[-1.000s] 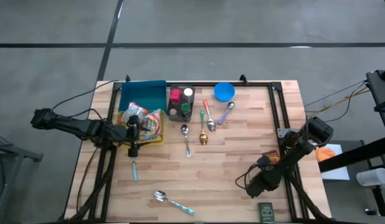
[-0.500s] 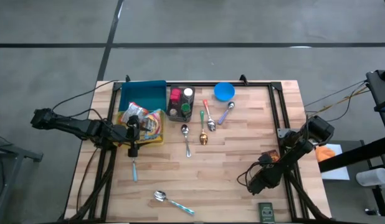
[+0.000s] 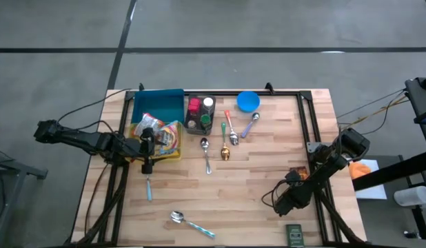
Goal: Pick & Place Food Item
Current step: Put the orange seasoning bag into the black bin
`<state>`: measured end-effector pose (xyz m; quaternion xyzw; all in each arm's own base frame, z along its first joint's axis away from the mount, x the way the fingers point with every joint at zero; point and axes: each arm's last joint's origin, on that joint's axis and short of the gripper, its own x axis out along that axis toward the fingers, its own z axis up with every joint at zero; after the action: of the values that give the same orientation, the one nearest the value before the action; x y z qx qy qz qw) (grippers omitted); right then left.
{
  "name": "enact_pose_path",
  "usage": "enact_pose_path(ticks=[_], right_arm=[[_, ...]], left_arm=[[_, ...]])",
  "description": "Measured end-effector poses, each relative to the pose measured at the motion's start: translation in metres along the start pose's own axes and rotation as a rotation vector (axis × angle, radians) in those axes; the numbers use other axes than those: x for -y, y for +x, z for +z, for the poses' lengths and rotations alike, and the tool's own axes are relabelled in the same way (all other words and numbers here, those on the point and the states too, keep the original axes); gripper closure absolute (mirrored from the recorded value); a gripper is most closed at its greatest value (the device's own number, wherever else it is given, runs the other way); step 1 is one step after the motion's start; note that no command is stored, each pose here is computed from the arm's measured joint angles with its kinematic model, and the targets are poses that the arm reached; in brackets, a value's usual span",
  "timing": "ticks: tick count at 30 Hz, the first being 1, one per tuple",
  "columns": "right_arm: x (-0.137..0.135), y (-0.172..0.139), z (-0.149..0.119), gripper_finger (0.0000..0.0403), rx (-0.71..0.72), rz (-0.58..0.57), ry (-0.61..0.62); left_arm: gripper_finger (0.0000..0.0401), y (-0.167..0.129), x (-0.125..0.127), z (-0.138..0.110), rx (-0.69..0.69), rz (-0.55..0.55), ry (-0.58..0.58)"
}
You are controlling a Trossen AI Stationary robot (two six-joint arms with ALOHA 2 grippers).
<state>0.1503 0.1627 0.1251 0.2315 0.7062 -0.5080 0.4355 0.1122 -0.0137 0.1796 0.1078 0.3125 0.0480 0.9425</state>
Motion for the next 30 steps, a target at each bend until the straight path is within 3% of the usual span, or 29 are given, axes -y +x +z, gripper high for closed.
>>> enact_pose_path(ticks=[7, 15, 22, 30], right_arm=[[0.0, 0.0, 0.0, 0.0341, 0.002, -0.002, 0.001], [0.0, -0.003, 0.001, 0.0349, 0.052, 0.022, -0.001], [0.005, -0.022, 0.002, 0.035, 0.162, 0.157, 0.048], [0.024, -0.048, 0.01, 0.035, 0.443, 0.443, 0.132]], left_arm=[[0.013, 0.0, 0.0, 0.0, 0.0, 0.001, 0.0], [0.013, 0.0, 0.0, 0.0, 0.0, 0.0, -0.003], [0.013, 0.0, 0.0, 0.0, 0.0, 0.0, -0.003], [0.013, 0.0, 0.0, 0.0, 0.0, 0.0, -0.002]])
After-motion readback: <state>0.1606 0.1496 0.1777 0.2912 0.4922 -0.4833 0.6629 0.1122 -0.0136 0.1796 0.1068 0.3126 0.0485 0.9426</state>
